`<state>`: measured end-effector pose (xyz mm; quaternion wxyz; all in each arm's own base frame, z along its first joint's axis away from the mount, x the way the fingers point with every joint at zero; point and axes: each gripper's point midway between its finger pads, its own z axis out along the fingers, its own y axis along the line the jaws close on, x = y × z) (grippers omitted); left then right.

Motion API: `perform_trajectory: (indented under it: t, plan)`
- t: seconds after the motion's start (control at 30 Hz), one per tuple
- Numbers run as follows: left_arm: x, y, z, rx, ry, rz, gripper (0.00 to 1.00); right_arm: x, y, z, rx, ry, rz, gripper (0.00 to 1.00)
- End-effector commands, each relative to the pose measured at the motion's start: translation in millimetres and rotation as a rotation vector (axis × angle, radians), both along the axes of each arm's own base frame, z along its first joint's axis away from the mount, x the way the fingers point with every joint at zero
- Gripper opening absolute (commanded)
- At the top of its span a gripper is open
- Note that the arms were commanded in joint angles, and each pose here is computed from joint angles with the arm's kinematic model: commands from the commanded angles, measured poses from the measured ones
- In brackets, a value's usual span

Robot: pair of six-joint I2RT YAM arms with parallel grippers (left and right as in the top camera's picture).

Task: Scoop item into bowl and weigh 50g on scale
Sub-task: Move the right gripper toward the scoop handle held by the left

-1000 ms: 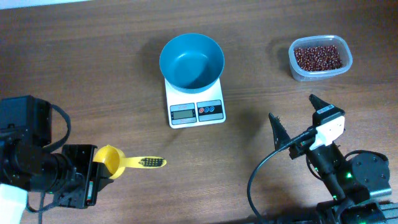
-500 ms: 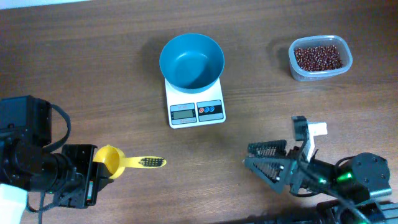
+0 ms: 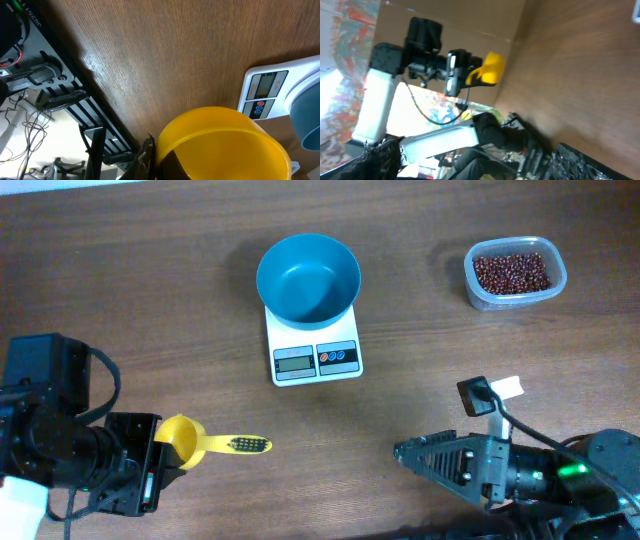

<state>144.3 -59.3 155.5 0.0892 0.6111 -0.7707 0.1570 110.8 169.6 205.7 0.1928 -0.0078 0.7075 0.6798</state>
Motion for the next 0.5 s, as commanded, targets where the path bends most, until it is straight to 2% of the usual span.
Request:
perform_trajectory:
  t: [0.0,0.13,0.2,0.27,0.33,0.4,0.47]
  plan:
    - [2.2,1.6,4.8,0.015,-0.028,-0.016,0.00,-18.4,2.5,26.1,0.027,0.024,0.064,0.98]
    - [2.4,1.6,4.8,0.015,-0.029,-0.015,0.00,-11.7,1.8,35.6,0.037,0.077,0.040,0.98]
    - [2.4,1.7,4.8,0.016,-0.029,-0.015,0.00,14.0,-2.5,28.7,-0.013,-0.027,-0.064,0.98]
    - [2.2,1.3,4.9,0.013,-0.028,-0.016,0.00,48.0,-14.9,2.2,-0.114,-0.027,-0.236,1.00]
    - [2.2,1.0,5.0,0.012,-0.028,-0.016,0.00,67.1,-36.1,-54.8,-0.342,0.087,-0.373,0.99]
    - [2.4,1.1,5.0,0.012,-0.029,-0.016,0.00,63.5,-46.9,-70.3,-0.486,0.160,-0.381,0.99]
    - [2.4,1.2,4.9,0.013,-0.029,-0.016,0.00,51.5,-52.2,-53.7,-0.555,0.252,-0.367,0.99]
